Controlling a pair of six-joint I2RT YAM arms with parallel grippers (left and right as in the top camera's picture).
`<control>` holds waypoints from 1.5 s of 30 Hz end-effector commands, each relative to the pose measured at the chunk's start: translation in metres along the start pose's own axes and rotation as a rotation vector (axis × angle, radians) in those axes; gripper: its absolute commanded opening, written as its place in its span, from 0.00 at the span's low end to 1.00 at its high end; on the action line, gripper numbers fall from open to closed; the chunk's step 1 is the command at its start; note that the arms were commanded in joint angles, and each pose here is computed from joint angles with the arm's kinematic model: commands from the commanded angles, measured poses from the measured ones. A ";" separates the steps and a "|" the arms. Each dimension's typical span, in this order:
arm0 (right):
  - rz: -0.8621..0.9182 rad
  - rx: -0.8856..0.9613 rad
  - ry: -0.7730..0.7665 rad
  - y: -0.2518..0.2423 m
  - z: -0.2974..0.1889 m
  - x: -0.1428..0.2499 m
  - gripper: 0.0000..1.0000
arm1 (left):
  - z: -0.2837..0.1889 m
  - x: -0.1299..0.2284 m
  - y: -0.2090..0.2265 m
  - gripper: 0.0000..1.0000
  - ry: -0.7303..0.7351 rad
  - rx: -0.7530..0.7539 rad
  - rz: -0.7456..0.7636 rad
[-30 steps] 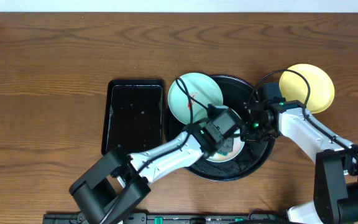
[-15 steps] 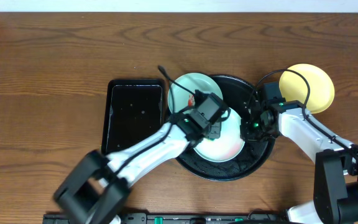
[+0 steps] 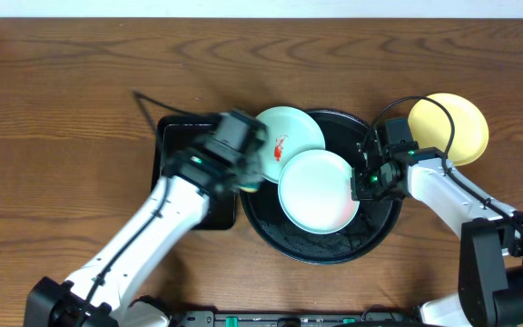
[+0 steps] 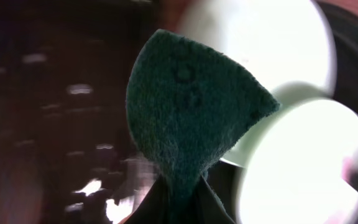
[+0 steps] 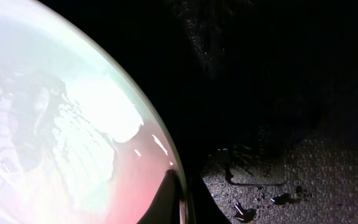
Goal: Clean dirty plates on tray and stack at the side
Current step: 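Retract the left gripper with the sponge over the rectangular tray, then lift the pale-green plate with the right gripper onto the yellow plate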
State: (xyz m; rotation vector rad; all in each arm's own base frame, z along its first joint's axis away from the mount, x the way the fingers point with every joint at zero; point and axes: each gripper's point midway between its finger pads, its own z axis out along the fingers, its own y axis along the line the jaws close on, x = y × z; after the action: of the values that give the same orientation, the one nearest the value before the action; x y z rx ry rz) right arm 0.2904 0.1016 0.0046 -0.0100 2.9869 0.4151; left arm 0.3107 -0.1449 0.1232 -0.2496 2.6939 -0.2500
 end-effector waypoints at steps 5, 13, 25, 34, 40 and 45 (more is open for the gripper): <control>-0.086 0.006 -0.153 0.015 -0.039 -0.030 0.01 | -0.005 -0.034 0.072 0.07 -0.036 -0.117 -0.071; -0.130 0.154 -0.380 0.003 -0.100 -0.055 0.01 | 0.000 -0.038 0.122 0.07 -0.025 -0.189 -0.191; -0.169 0.491 -0.463 -0.032 -0.140 -0.052 0.01 | 0.017 -0.030 0.132 0.07 0.037 -0.224 -0.209; -0.301 0.617 -0.585 -0.014 -0.172 -0.064 0.01 | 0.020 -0.030 0.130 0.07 0.051 -0.212 -0.164; -0.444 0.906 -0.647 -0.006 -0.206 -0.066 0.01 | 0.024 -0.027 0.128 0.08 0.071 -0.199 -0.135; -0.477 1.073 -0.717 0.005 -0.232 -0.068 0.01 | 0.029 -0.025 0.130 0.08 0.087 -0.205 -0.136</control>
State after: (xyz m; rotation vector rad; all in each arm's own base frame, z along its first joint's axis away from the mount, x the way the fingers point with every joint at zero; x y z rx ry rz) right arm 0.3323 0.0579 0.1986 -0.4075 2.1654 -0.7726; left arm 0.3316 -0.0191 0.0882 -0.5183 2.7634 -0.0365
